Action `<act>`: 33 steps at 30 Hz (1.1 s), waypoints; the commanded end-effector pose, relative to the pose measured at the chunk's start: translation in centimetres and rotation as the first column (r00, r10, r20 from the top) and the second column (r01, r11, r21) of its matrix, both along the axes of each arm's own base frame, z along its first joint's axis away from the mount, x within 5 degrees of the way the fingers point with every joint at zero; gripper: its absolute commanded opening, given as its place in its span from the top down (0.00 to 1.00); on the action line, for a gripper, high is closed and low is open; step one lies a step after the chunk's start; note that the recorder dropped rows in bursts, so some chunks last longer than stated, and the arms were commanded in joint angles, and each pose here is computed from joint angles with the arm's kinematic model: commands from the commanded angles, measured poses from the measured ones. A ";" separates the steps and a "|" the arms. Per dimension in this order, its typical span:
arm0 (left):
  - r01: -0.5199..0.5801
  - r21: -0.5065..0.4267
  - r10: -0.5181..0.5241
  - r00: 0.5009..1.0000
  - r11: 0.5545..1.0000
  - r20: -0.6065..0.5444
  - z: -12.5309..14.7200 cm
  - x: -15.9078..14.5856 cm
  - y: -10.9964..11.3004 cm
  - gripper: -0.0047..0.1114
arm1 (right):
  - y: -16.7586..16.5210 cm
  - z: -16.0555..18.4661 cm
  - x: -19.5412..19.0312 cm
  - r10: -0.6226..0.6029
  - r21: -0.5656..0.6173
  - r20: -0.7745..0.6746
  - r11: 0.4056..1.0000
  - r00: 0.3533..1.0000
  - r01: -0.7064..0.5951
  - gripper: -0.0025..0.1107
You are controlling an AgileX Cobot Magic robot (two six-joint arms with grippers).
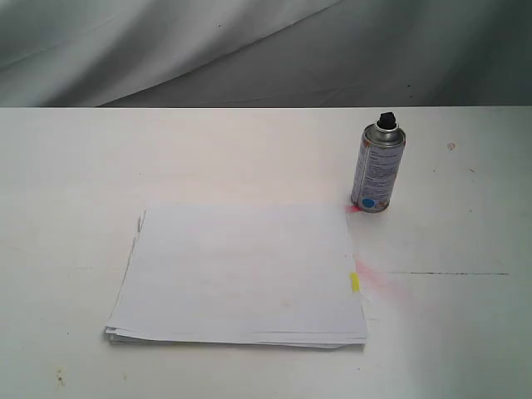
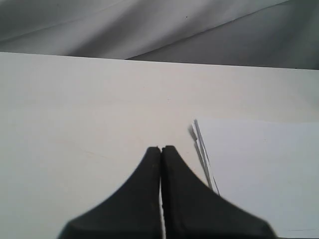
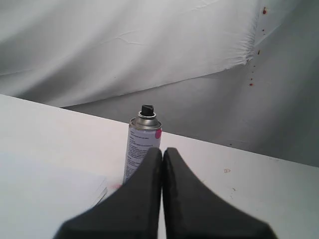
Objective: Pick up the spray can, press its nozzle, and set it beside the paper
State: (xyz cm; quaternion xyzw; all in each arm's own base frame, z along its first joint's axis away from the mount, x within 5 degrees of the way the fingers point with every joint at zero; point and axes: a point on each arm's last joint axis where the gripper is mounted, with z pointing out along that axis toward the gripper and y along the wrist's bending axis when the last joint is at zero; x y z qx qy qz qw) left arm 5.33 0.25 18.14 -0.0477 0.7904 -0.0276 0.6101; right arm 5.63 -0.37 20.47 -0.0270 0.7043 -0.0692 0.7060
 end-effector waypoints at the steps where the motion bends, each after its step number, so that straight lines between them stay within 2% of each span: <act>1: 0.004 0.000 -0.004 1.000 1.000 0.000 0.1 0.0 0.0 0.96 | 0.0 0.1 0.0 0.000 -0.010 0.000 1.000 1.000 0.000 0.98; 22: 0.004 0.000 -0.004 1.000 1.000 0.000 0.1 0.0 0.0 0.96 | 0.0 0.1 0.0 0.000 -0.010 0.000 1.000 1.000 0.000 0.98; 27: 0.004 0.000 -0.004 1.000 1.000 0.000 0.1 0.0 0.0 0.96 | 0.1 0.1 0.0 0.011 0.124 0.007 0.992 1.000 -0.012 0.98; 30: 0.004 0.000 -0.004 1.000 1.000 0.000 0.1 0.0 0.0 0.96 | 0.1 0.0 -0.1 0.012 0.127 -0.043 0.992 0.999 -0.007 0.98; 33: 0.004 0.000 -0.004 1.000 1.000 0.000 0.1 0.0 0.0 0.96 | 0.1 1.8 -0.6 0.010 0.115 -0.087 0.993 0.996 0.000 0.98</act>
